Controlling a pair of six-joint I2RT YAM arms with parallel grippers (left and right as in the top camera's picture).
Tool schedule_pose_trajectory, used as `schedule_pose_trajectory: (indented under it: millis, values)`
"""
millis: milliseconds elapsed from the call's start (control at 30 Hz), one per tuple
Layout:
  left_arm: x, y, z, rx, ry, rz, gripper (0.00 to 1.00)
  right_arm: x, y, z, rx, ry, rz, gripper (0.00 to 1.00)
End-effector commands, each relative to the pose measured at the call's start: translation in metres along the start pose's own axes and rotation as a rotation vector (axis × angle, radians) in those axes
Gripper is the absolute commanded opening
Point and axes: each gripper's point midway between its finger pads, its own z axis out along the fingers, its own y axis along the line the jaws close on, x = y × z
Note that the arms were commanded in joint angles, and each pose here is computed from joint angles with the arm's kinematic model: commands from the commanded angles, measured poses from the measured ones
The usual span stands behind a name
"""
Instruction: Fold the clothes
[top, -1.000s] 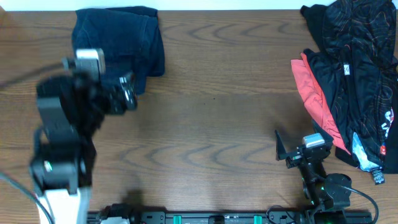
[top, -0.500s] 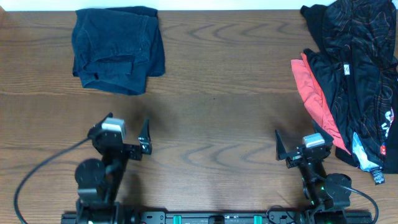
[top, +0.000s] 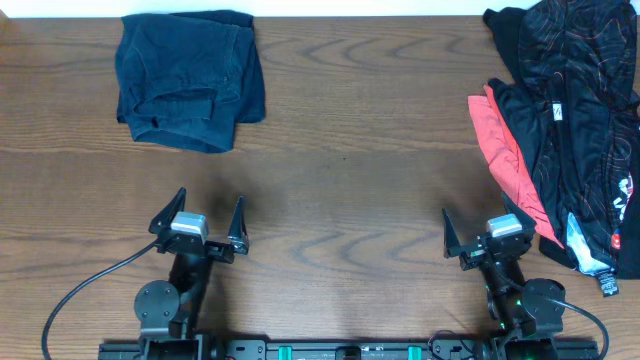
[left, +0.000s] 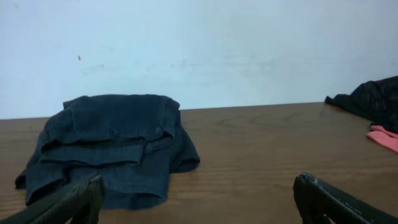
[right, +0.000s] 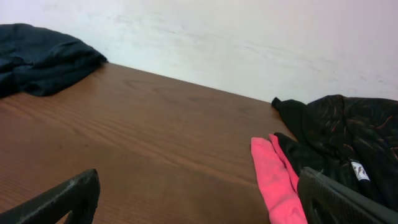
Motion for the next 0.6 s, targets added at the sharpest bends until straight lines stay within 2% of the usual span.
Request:
schedule_pose_trajectory:
  millis: [0,367,567]
  values:
    - [0.001,-0.002,0.0,0.011,-0.009,0.008,0.98,0.001,-0.005,0.0,0.023,0.0,0.001,0.99]
    - [-0.001,-0.003,-0.003,0.013,-0.066,0.019,0.98,0.001,-0.005,0.0,0.023,0.0,0.001,0.99]
    - [0.038,-0.001,-0.003,0.007,0.09,-0.013,0.98,0.001,-0.005,0.0,0.023,0.0,0.001,0.99]
